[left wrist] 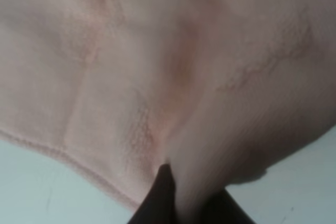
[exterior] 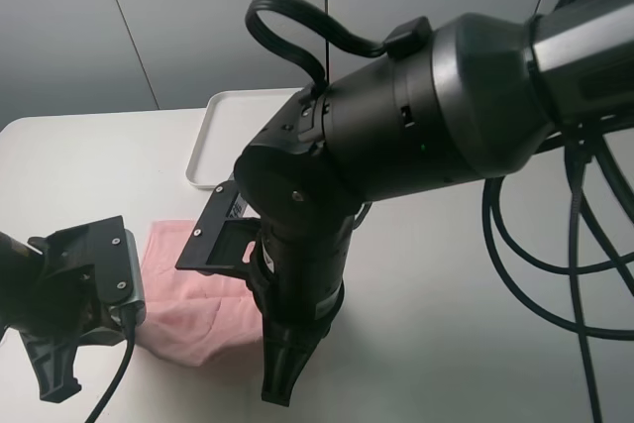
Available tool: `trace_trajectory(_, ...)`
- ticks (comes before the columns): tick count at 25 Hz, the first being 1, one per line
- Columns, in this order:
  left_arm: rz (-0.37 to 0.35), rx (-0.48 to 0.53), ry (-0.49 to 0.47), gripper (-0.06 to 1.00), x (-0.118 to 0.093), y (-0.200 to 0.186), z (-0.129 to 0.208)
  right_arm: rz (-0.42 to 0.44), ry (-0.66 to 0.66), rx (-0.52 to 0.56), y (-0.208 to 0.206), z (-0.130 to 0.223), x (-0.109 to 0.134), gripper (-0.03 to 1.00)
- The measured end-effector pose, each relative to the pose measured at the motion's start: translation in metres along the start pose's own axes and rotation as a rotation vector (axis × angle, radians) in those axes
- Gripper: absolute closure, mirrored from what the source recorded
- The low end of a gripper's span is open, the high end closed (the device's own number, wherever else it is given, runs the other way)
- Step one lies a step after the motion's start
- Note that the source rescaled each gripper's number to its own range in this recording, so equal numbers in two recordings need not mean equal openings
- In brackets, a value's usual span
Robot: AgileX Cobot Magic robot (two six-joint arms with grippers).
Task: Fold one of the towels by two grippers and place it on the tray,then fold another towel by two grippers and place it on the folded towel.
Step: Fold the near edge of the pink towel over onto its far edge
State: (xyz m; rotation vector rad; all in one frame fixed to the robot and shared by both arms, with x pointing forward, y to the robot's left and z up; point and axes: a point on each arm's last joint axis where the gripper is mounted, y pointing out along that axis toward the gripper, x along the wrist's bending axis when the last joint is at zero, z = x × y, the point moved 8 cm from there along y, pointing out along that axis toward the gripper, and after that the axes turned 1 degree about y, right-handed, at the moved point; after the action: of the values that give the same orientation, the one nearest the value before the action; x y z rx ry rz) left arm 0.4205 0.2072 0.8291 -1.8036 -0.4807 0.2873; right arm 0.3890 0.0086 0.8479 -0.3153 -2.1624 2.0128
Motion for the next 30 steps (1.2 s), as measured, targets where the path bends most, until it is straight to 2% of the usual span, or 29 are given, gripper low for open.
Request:
trace_trajectory(7, -0.017, -0.101, -0.157, 0.94, -0.002, -0.019, -0.014, -0.006, 0.102, 0.045, -0.005, 0.009, 0.002, 0.97)
trace_trajectory(11, -0.026, -0.126, -0.254, 0.94, -0.001, -0.024, -0.017, 0.011, 0.2, 0.0, -0.012, 0.004, -0.001, 0.97)
trace_trajectory(15, -0.031, -0.137, -0.34, 0.94, 0.0, -0.025, -0.018, 0.078, 0.277, -0.04, -0.019, 0.001, -0.013, 0.97)
trace_trajectory(19, -0.07, -0.174, -0.45, 0.94, 0.009, -0.027, -0.022, 0.167, 0.32, -0.055, -0.023, 0.002, -0.028, 0.97)
trace_trajectory(27, -0.114, -0.225, -0.572, 0.94, 0.02, -0.029, -0.026, 0.277, 0.368, -0.145, -0.028, -0.009, -0.049, 0.97)
trace_trajectory(30, -0.141, -0.258, -0.629, 0.86, 0.027, -0.031, -0.029, 0.299, 0.388, -0.184, -0.029, -0.013, -0.054, 0.96)
